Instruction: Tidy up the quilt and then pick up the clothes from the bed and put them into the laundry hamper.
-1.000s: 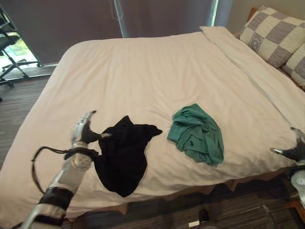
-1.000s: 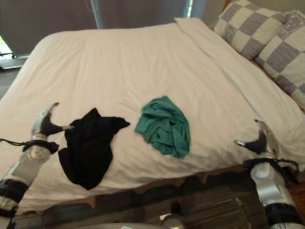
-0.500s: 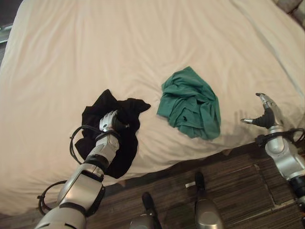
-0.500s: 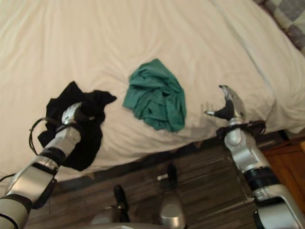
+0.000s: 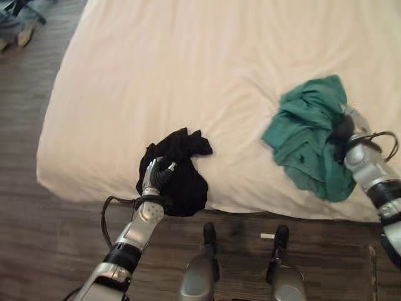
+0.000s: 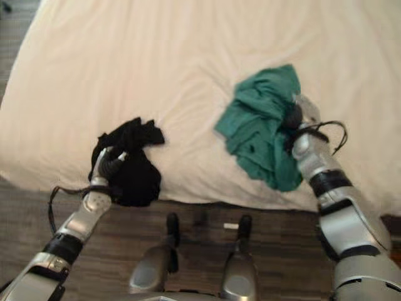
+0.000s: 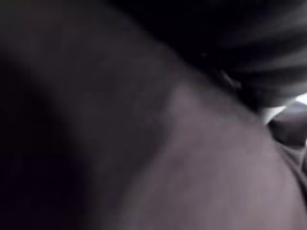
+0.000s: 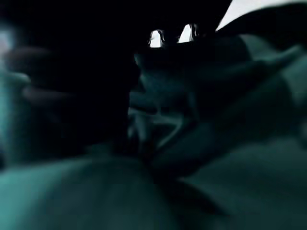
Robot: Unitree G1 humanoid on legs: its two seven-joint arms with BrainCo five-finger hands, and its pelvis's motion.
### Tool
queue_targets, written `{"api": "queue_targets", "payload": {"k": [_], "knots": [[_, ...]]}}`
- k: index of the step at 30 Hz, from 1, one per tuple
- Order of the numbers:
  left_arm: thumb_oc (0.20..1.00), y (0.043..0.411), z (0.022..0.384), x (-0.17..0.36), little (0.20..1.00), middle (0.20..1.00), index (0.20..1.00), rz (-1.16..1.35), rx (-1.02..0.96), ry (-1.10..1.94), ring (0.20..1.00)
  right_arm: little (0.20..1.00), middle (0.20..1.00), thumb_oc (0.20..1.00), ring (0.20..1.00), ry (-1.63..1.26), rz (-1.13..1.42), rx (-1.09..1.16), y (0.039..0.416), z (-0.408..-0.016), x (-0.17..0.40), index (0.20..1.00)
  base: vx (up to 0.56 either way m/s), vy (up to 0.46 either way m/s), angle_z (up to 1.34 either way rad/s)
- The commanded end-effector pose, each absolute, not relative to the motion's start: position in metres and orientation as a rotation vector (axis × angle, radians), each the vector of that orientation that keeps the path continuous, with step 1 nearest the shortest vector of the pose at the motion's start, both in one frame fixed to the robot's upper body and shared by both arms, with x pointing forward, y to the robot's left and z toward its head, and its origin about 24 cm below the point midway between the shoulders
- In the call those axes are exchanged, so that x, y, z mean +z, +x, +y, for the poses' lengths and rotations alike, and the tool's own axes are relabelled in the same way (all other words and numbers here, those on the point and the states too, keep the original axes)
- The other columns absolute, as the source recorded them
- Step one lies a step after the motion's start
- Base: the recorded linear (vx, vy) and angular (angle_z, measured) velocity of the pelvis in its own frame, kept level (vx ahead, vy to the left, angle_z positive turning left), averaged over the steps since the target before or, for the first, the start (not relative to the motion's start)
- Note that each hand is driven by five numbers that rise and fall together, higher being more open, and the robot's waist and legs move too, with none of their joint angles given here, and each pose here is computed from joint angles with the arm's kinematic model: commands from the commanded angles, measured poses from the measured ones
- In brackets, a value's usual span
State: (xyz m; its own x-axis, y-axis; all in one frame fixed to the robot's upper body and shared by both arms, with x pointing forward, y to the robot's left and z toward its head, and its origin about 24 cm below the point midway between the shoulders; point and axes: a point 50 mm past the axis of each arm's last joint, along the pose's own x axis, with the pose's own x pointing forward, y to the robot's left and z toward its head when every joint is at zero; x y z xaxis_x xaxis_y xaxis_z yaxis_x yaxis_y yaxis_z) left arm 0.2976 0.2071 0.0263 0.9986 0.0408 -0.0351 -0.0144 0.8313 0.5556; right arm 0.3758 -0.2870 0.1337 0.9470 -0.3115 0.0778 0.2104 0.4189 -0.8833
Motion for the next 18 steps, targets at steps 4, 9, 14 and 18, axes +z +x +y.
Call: {"api": "queue_targets", "payload": {"k": [4, 9, 14, 18], "knots": [[0.2, 0.235, 0.249, -0.053, 0.2, 0.2, 0.2, 0.5, 0.042, 0.501, 0.2, 0.2, 0.2, 0.2, 0.2, -0.909, 0.33, -0.039, 0.377, -0.243, 0.073, 0.2, -0.06, -0.022, 0.31], [0.2, 0.242, 0.24, -0.049, 0.2, 0.2, 0.2, 0.474, 0.015, 0.461, 0.2, 0.2, 0.2, 0.2, 0.2, -0.712, 0.385, 0.258, 0.345, -0.176, 0.008, 0.2, 0.03, -0.064, 0.18], [0.2, 0.216, 0.244, -0.06, 0.2, 0.2, 0.2, 0.49, 0.143, 0.251, 0.2, 0.2, 0.2, 0.2, 0.2, -0.121, 0.325, 0.462, 0.302, -0.105, -0.011, 0.2, 0.05, -0.106, 0.11], [0.2, 0.209, 0.239, -0.067, 0.2, 0.2, 0.2, 0.508, 0.159, 0.208, 0.2, 0.2, 0.2, 0.2, 0.2, 0.127, 0.269, 0.482, 0.288, -0.096, -0.002, 0.2, -0.08, 0.024, 0.72]]}}
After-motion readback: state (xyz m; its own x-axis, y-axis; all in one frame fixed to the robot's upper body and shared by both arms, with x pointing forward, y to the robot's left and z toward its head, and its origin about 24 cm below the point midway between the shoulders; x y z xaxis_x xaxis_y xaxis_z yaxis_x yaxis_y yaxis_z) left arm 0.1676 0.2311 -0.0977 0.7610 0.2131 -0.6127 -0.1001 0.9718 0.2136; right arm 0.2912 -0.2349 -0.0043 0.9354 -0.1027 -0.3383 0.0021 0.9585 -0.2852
